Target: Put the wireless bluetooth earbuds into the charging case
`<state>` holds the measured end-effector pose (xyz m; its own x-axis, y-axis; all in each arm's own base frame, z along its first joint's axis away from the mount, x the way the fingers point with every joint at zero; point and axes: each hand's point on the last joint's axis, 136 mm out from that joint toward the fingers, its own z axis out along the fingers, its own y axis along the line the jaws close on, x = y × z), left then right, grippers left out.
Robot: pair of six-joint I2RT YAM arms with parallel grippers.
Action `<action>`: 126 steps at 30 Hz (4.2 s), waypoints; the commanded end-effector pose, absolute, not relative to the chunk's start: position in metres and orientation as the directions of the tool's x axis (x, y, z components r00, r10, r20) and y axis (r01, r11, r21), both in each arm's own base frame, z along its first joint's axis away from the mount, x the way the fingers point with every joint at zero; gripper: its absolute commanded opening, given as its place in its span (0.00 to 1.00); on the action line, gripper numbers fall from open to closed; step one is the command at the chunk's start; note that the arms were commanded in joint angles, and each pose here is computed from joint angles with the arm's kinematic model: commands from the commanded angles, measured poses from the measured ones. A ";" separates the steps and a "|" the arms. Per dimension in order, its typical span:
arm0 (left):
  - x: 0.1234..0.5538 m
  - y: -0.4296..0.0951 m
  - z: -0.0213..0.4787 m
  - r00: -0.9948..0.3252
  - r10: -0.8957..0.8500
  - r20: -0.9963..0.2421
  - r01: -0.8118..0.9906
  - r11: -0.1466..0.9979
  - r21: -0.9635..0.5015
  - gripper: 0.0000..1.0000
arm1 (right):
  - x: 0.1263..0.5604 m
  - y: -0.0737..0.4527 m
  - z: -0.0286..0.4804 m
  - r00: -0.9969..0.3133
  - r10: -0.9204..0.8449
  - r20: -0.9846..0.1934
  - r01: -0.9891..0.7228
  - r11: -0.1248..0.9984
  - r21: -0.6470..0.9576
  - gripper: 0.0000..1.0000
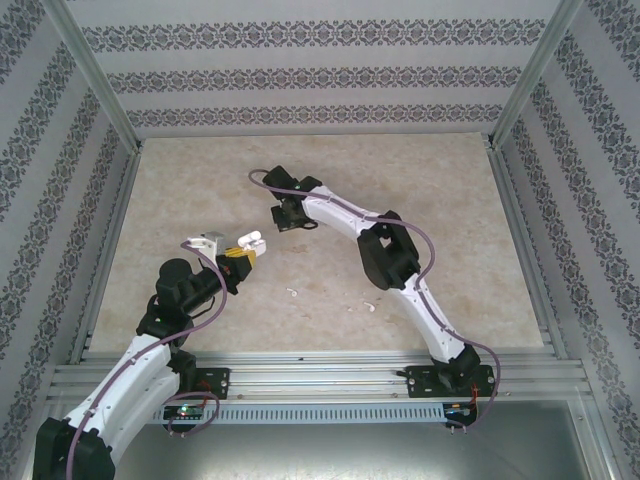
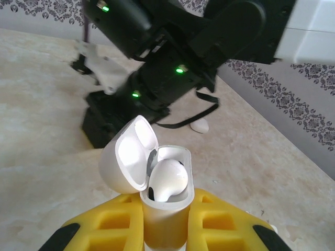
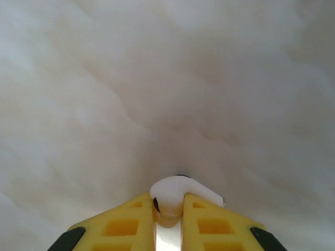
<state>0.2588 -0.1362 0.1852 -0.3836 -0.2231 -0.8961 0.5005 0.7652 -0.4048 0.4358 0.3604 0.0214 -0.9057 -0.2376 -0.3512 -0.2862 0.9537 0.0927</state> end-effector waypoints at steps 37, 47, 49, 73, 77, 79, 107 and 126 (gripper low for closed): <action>0.266 -0.170 0.191 -0.525 -0.245 -0.815 0.565 0.615 -0.549 0.02 | 0.351 0.246 0.077 -0.969 -0.137 -0.206 -0.188 0.949 0.254 0.38; 0.260 -0.181 0.186 -0.570 -0.228 -0.790 0.576 0.575 -0.581 0.02 | 0.358 0.236 0.031 -0.981 -0.166 -0.100 -0.189 0.940 0.285 0.44; 0.258 -0.180 0.183 -0.575 -0.225 -0.787 0.571 0.578 -0.583 0.02 | 0.355 0.238 0.025 -0.984 -0.155 -0.091 -0.176 0.936 0.305 0.44; 0.258 -0.179 0.180 -0.569 -0.218 -0.793 0.569 0.592 -0.571 0.02 | 0.319 0.244 0.026 -0.995 0.098 0.023 0.099 0.933 0.347 0.42; 0.257 -0.178 0.180 -0.565 -0.221 -0.795 0.569 0.594 -0.569 0.02 | 0.316 0.245 0.029 -0.995 0.099 0.019 0.100 0.940 0.327 0.42; 0.256 -0.178 0.181 -0.563 -0.221 -0.796 0.570 0.593 -0.568 0.02 | 0.315 0.245 0.031 -0.995 0.101 0.012 0.099 0.940 0.325 0.43; 0.254 -0.178 0.176 -0.562 -0.204 -0.802 0.577 0.598 -0.557 0.03 | 0.335 0.250 0.018 -0.999 0.044 -0.015 0.040 0.977 0.208 0.40; 0.253 -0.181 0.182 -0.536 -0.184 -0.824 0.614 0.586 -0.529 0.03 | 0.334 0.266 0.036 -0.987 -0.145 -0.068 -0.154 0.973 0.170 0.24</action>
